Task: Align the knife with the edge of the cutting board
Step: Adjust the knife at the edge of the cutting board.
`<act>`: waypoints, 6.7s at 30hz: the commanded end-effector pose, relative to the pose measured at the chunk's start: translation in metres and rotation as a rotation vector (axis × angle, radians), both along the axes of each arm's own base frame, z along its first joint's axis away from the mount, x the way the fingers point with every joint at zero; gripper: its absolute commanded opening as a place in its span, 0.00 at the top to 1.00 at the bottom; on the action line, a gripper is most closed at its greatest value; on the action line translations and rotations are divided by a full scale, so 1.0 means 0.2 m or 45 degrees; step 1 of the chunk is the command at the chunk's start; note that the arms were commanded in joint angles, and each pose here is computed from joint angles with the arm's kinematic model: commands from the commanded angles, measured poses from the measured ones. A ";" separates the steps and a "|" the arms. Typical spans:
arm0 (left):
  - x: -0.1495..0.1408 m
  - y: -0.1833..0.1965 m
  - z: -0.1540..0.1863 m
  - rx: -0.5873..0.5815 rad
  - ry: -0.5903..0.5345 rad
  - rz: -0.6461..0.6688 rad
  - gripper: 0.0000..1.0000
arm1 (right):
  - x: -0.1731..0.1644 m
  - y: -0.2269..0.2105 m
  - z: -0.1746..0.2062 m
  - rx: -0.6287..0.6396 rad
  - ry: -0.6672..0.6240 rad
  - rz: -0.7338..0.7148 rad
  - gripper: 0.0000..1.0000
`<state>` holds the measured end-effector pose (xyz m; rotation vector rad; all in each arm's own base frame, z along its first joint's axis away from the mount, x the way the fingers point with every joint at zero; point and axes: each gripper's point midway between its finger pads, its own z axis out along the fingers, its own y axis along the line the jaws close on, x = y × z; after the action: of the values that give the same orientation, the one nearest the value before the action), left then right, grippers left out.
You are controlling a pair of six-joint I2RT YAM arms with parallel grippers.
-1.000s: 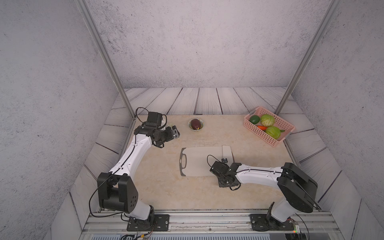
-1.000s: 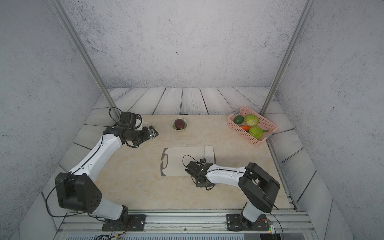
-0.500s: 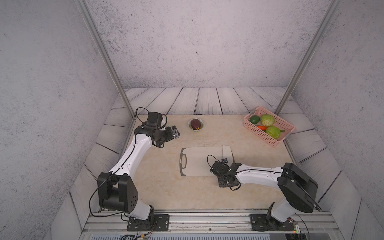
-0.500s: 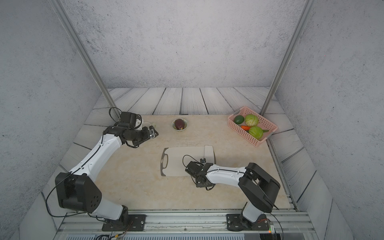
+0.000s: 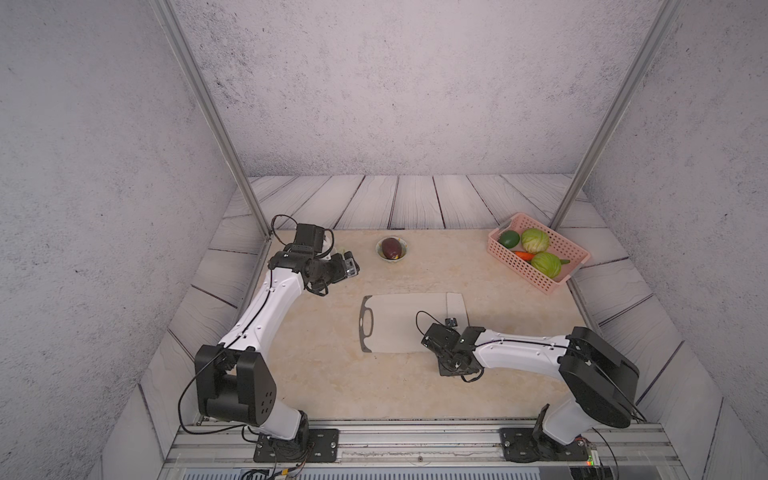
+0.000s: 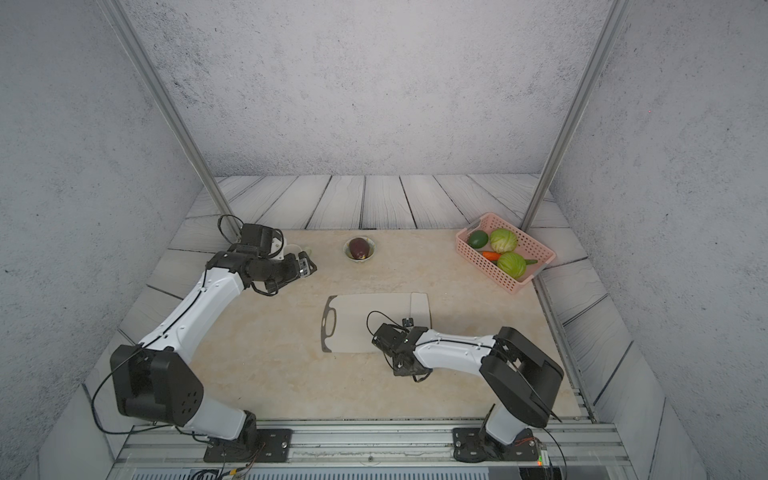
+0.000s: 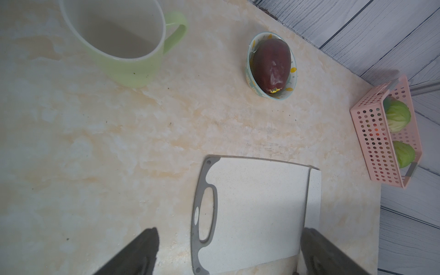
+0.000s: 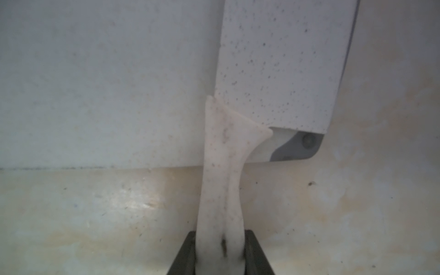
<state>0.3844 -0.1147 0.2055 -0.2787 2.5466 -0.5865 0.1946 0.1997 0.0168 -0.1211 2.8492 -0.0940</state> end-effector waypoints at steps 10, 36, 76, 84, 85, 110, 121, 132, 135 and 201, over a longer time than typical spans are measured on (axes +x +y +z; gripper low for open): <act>0.01 0.00 -0.01 0.023 0.008 -0.007 0.02 | -0.04 -0.06 -0.01 -0.040 0.031 -0.009 1.00; 0.01 0.00 -0.03 0.030 0.016 -0.009 0.02 | -0.02 -0.08 -0.01 -0.049 0.033 0.005 0.67; 0.01 0.01 -0.03 0.035 0.017 -0.008 0.02 | 0.03 -0.01 0.01 0.013 0.025 0.024 0.77; 0.01 0.01 -0.03 0.034 0.017 -0.008 0.02 | 0.04 0.01 0.01 0.026 0.025 0.028 0.78; 0.01 0.01 -0.03 0.035 0.017 -0.008 0.02 | 0.04 0.01 0.02 0.026 0.023 0.028 0.78; 0.01 0.01 -0.03 0.035 0.019 -0.008 0.02 | 0.06 0.05 0.02 0.040 0.026 0.040 0.81; 0.01 0.01 -0.03 0.036 0.021 -0.009 0.02 | 0.05 0.05 0.01 0.033 0.030 0.038 0.80; 0.01 0.01 -0.04 0.036 0.021 -0.009 0.02 | 0.05 0.04 0.02 0.030 0.029 0.039 0.68; 0.01 0.01 -0.03 0.037 0.020 -0.010 0.02 | 0.05 0.04 0.01 0.025 0.031 0.039 0.68; 0.01 0.02 -0.04 0.050 0.026 -0.005 0.02 | 0.01 -0.04 -0.01 -0.016 0.046 0.019 0.72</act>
<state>0.3865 -0.1113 0.1958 -0.2871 2.5704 -0.5495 0.1999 0.2006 0.0163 -0.1724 2.8767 -0.0755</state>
